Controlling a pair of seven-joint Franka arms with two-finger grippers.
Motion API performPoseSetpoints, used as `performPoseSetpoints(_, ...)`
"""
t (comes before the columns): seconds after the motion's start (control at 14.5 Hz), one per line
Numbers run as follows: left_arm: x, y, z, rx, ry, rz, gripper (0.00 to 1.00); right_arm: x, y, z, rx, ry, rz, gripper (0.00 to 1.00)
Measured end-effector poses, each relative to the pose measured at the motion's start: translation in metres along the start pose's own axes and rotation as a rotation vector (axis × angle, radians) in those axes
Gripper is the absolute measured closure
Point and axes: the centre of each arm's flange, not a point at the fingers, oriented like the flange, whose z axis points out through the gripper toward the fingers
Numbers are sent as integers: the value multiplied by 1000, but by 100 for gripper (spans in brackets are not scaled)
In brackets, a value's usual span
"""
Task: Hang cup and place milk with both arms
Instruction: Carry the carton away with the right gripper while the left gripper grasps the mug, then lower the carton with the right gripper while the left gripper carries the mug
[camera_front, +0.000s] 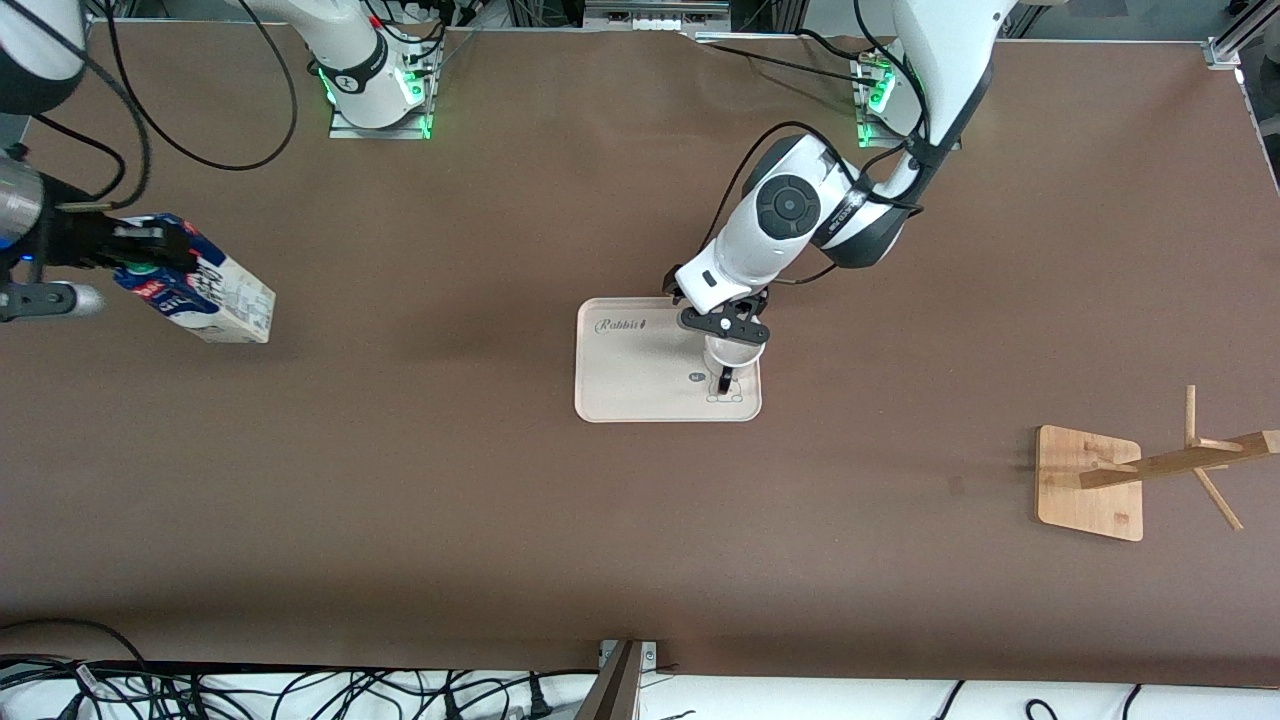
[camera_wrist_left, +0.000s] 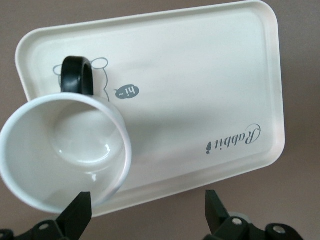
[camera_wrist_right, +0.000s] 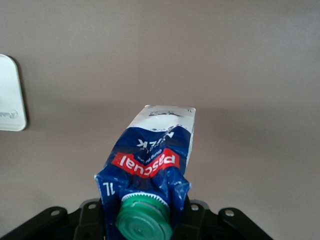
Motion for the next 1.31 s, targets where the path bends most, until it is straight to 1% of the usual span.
performPoseSetpoints(0.21, 2, -2, 15, 7, 12, 14, 0, 1, 15, 19, 6, -21, 2, 51)
performPoseSetpoints(0.35, 3, -7, 24, 57, 25, 63, 0, 7, 18, 36, 2, -15, 7, 51)
performPoseSetpoints(0.41, 4, -10, 27, 82, 32, 90, 7, 11, 19, 44, -1, -7, 7, 51)
performPoseSetpoints(0.48, 5, -12, 29, 99, 39, 108, 7, 14, 20, 51, -6, 3, 6, 51)
performPoseSetpoints(0.55, 6, -13, 29, 110, 45, 123, 12, 18, 21, 58, -10, 14, 6, 51)
performPoseSetpoints(0.69, 11, -16, 26, 122, 57, 156, 32, 23, 22, 71, -17, 39, 8, 51)
performPoseSetpoints(0.76, 14, -17, 23, 124, 64, 165, 44, 26, 23, 80, -20, 50, 8, 51)
performPoseSetpoints(0.83, 18, -19, 21, 126, 70, 166, 54, 29, 22, 92, -21, 56, 7, 51)
performPoseSetpoints(0.97, 23, -23, 17, 129, 81, 165, 73, 32, 22, 126, -27, 67, 6, 51)
performPoseSetpoints(1.04, 25, -23, 15, 127, 87, 165, 85, 33, 22, 145, -30, 74, 8, 51)
performPoseSetpoints(1.11, 26, -23, 13, 127, 91, 165, 93, 32, 24, 163, -33, 80, 11, 51)
performPoseSetpoints(1.31, 36, -28, -8, 126, 128, 153, 95, 27, 26, 196, -36, 91, 15, 51)
